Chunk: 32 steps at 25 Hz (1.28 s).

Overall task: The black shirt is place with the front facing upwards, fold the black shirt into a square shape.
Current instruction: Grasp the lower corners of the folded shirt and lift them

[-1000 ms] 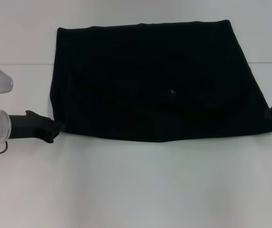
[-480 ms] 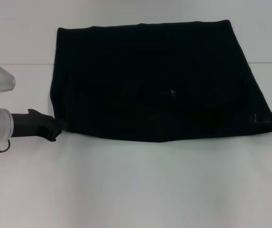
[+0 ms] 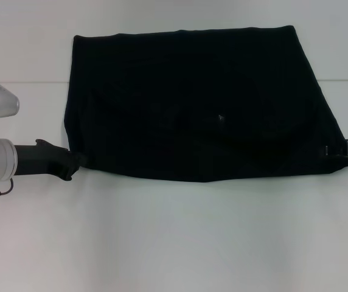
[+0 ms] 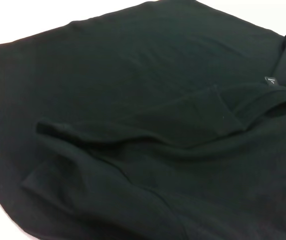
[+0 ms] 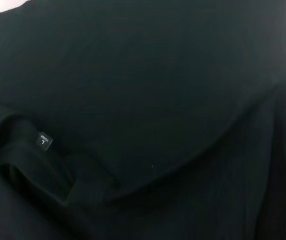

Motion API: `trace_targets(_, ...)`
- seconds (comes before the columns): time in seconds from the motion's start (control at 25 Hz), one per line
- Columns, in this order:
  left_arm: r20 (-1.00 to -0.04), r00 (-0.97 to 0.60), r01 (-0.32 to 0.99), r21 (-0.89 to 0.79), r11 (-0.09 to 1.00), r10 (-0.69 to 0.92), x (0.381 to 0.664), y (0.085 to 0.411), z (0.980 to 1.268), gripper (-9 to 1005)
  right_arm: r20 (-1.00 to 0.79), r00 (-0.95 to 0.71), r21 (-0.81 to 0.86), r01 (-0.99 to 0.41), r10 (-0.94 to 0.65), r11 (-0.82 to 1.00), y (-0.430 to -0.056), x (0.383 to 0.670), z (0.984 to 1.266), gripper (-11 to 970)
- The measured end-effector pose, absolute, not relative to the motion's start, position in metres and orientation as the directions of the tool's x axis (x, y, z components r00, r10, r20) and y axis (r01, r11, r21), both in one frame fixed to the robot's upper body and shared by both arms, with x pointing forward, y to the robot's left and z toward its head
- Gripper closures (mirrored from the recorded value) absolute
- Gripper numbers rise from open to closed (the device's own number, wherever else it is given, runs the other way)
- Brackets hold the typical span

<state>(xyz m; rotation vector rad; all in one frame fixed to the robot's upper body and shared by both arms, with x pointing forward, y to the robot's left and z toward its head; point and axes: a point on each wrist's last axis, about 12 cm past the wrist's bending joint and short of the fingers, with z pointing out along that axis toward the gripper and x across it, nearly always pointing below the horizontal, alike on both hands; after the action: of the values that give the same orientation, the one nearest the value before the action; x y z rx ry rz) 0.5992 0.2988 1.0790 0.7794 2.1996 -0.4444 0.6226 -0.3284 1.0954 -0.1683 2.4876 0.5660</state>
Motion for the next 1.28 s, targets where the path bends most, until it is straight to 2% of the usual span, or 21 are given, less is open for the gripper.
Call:
trace_targets(0.2, -0.747, -0.538, 0.651, -0.075, 0.755, 0.39, 0.599, 0.298, 1.078, 996, -0.564, -0.826, 0.356, -0.242, 0.001, 0.903, -0.332, 0.621, 1.095, 430)
trace_targets(0.44, -0.748, -0.549, 0.642, -0.09, 0.762, 0.374, 0.597, 0.3, 1.078, 995, -0.56, -0.828, 0.359, -0.252, -0.008, 0.898, -0.335, 0.616, 1.094, 641)
trace_targets(0.64, -0.746, -0.559, 0.633, -0.104, 0.767, 0.361, 0.595, 0.301, 1.077, 996, -0.557, -0.83, 0.361, -0.247, -0.004, 0.899, -0.345, 0.608, 1.093, 876)
trace_targets(0.96, -0.749, -0.581, 0.647, -0.187, 0.739, 0.319, 0.581, 0.309, 1.081, 995, -0.581, -0.813, 0.414, -0.261, 0.032, 0.872, -0.363, 0.588, 1.091, 939)
trace_targets(1.28, -0.756, -0.616, 0.645, -0.323, 0.693, 0.221, 0.55, 0.334, 1.087, 996, -0.602, -0.796, 0.455, -0.275, 0.065, 0.847, -0.384, 0.553, 1.093, 938)
